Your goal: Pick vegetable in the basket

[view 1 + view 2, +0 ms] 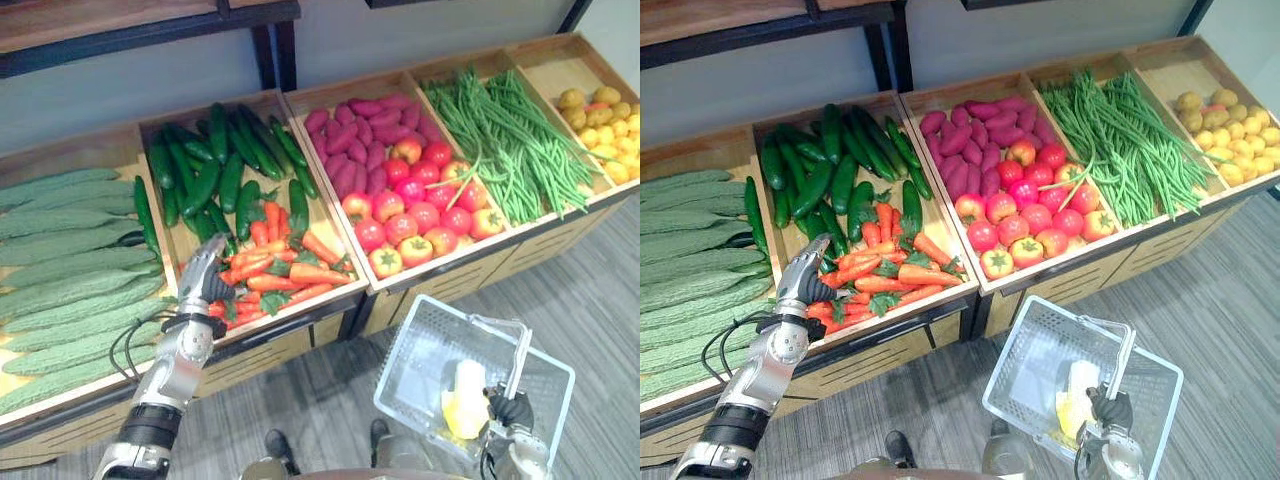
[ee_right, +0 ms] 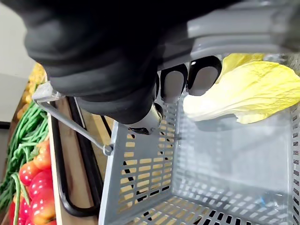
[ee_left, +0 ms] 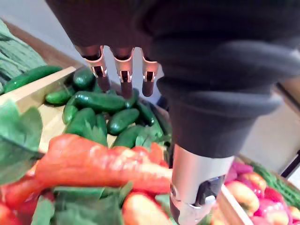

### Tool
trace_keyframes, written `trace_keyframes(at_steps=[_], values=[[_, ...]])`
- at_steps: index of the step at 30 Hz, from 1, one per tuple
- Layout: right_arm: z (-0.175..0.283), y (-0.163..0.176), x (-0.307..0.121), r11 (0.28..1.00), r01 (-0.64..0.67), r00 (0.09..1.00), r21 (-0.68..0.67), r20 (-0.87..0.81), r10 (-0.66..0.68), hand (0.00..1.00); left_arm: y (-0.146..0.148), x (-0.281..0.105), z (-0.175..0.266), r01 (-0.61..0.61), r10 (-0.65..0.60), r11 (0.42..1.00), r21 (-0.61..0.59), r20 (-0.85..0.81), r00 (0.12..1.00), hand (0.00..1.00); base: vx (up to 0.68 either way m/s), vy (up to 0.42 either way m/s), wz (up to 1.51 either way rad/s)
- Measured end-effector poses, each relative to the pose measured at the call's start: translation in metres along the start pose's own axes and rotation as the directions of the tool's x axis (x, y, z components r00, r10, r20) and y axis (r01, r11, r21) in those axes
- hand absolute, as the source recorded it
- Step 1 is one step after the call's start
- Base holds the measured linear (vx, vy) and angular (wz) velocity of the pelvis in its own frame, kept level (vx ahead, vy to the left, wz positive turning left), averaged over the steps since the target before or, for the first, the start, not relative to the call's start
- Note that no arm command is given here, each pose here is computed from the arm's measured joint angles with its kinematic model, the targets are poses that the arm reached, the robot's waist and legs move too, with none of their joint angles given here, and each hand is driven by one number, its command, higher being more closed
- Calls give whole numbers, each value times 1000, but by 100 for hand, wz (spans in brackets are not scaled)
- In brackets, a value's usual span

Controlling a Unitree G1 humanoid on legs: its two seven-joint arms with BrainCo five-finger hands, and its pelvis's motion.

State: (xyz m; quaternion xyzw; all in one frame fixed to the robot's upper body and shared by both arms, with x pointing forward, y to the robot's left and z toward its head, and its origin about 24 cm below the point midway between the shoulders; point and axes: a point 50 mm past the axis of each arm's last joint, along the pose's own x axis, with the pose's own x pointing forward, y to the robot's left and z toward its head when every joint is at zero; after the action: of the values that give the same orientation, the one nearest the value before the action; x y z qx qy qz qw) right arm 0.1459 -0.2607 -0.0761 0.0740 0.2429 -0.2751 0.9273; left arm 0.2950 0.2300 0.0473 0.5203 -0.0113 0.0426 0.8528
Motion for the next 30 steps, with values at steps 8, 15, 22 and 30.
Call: trace_keyframes(at_steps=[8, 15, 22, 30], values=[[18, 20, 9, 998, -66, 996, -7, 62, 66, 100, 10, 35, 18, 8, -12, 996, 85, 40, 999, 100, -28, -3, -9], [38, 31, 7, 994, -112, 980, 14, 165, 108, 100, 34, 51, 23, -54, 46, 989, 135, 59, 997, 100, 3, -1, -4], [44, 31, 5, 992, -119, 974, 36, 197, 109, 100, 50, 50, 28, -129, 116, 982, 142, 97, 989, 100, 4, -1, 1], [33, 32, 0, 992, -110, 981, 61, 165, 98, 100, 88, 26, 50, -387, 374, 922, 24, 204, 905, 100, 5, -8, 8]])
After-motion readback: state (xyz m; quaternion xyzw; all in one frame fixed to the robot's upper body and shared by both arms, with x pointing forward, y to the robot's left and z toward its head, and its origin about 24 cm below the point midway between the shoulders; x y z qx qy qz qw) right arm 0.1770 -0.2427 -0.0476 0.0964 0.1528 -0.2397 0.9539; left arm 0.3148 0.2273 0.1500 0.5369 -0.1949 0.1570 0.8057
